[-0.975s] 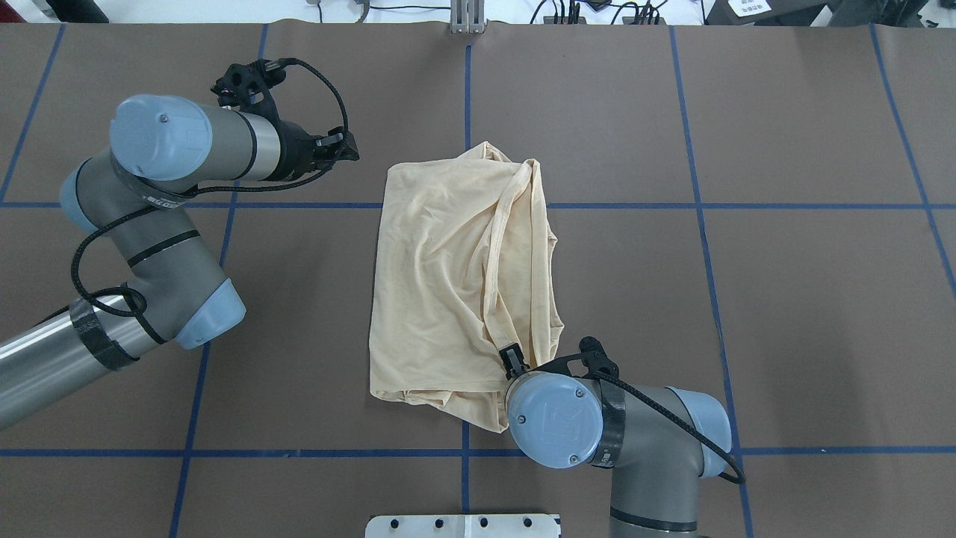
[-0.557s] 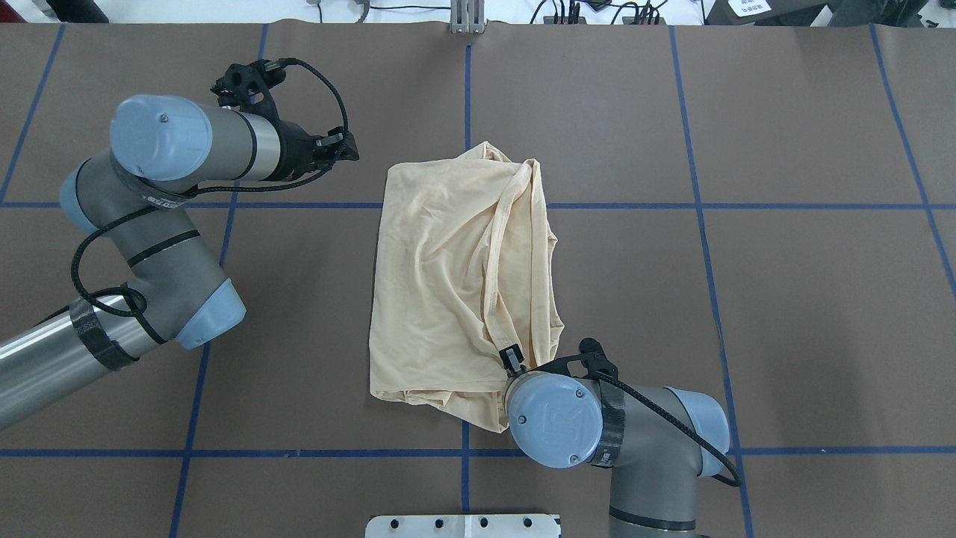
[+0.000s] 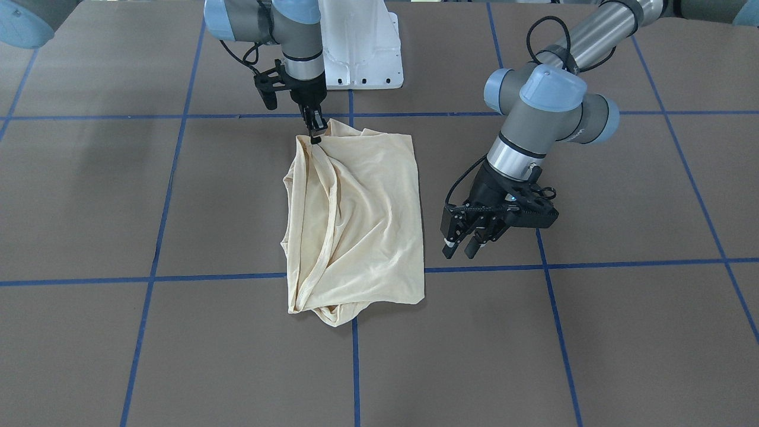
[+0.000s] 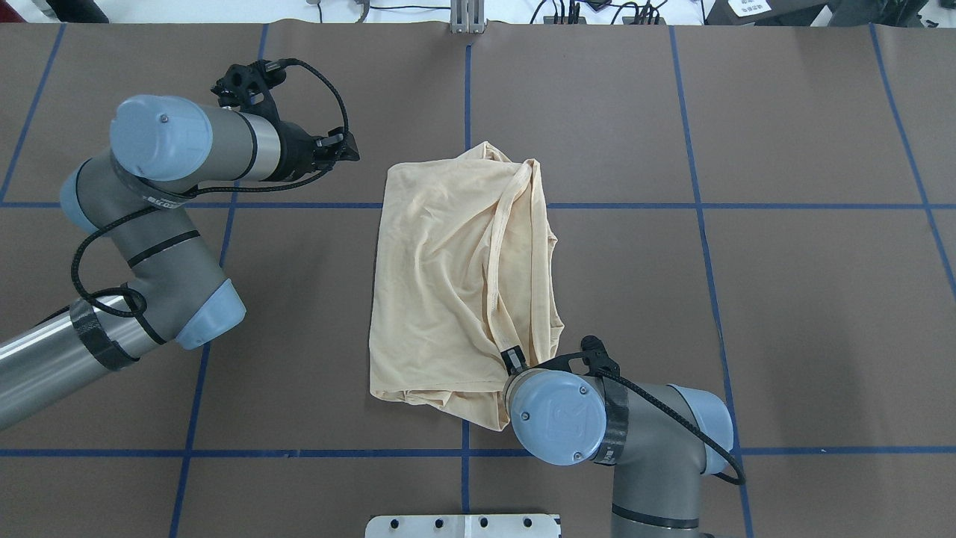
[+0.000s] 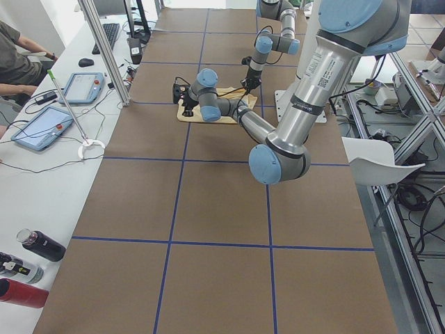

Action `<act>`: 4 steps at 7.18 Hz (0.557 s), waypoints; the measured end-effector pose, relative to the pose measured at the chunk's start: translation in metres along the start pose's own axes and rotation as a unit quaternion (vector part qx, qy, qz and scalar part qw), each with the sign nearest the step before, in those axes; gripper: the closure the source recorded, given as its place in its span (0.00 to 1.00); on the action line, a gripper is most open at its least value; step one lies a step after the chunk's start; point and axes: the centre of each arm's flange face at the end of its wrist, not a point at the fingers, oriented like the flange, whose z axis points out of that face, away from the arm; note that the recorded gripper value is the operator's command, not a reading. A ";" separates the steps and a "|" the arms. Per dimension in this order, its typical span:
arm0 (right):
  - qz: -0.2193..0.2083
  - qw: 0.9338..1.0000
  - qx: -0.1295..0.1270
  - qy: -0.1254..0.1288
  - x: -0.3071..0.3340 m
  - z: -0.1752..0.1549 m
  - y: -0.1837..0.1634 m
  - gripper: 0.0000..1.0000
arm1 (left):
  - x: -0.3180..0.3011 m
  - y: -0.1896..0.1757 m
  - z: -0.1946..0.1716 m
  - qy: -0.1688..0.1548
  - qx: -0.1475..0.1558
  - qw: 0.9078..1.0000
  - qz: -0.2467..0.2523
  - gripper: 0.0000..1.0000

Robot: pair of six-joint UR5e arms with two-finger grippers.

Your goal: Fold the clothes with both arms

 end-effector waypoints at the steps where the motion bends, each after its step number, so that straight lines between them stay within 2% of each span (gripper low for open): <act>1: -0.001 1.000 -0.005 -0.001 -0.001 -0.009 -0.006 1.00 | -0.001 0.004 -0.008 0.003 -0.002 1.000 -0.007 0.46; 3: -0.001 1.000 -0.016 0.004 0.008 -0.027 -0.025 1.00 | 0.003 0.036 -0.047 0.026 -0.035 0.997 -0.068 0.46; 4: -0.001 1.000 -0.019 0.005 0.011 -0.031 -0.030 1.00 | 0.012 0.073 -0.064 0.032 -0.067 0.991 -0.113 0.46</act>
